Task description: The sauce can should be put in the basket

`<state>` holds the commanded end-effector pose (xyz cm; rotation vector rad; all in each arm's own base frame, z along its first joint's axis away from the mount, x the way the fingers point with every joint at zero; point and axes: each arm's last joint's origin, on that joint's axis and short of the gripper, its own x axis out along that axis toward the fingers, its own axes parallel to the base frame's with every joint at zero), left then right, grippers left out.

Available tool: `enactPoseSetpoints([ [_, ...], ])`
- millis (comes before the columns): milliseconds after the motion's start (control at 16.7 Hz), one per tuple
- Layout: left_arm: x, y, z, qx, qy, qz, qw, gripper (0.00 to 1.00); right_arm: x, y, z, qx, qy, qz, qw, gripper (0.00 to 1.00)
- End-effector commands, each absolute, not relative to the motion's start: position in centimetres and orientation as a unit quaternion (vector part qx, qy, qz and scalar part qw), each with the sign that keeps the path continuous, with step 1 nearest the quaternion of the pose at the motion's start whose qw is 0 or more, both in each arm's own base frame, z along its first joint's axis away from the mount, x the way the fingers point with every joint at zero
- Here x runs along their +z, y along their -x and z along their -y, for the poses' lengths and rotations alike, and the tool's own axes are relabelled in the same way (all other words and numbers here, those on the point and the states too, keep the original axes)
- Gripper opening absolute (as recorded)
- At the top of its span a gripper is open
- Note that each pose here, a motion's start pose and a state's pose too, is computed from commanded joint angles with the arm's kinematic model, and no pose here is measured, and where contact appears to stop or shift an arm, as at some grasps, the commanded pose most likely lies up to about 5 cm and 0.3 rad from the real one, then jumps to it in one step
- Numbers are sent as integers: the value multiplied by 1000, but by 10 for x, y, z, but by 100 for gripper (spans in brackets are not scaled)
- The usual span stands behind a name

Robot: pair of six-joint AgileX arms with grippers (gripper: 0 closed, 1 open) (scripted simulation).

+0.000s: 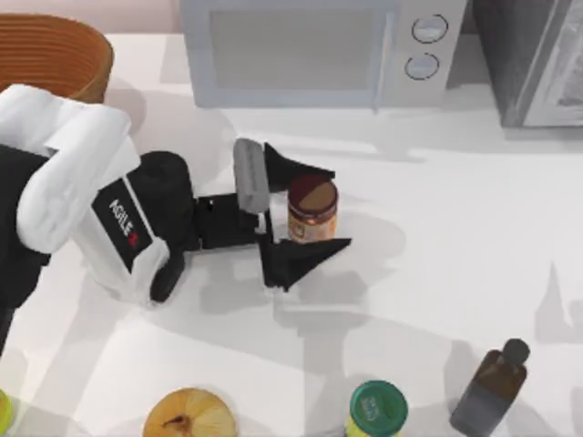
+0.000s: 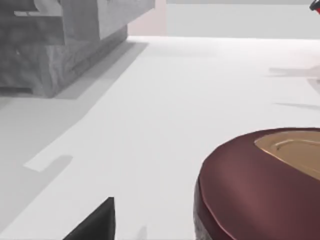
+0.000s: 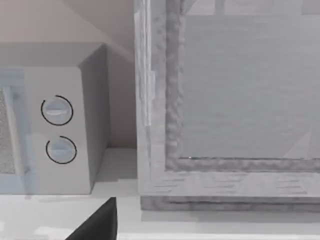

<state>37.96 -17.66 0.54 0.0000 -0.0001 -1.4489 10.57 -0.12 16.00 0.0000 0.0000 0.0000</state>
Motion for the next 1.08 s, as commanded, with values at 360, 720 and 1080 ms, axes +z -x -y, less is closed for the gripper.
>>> enactPoseSetpoints([
  [360,5,-380,177,-663,0,0,749,77,160,-106,1,0,0,0,1000,100],
  [720,5,-380,177,-663,0,0,749,32,160,-106,1,0,0,0,1000,100],
  [1080,5,-380,177,-663,0,0,749,0,160,-106,1,0,0,0,1000,100],
])
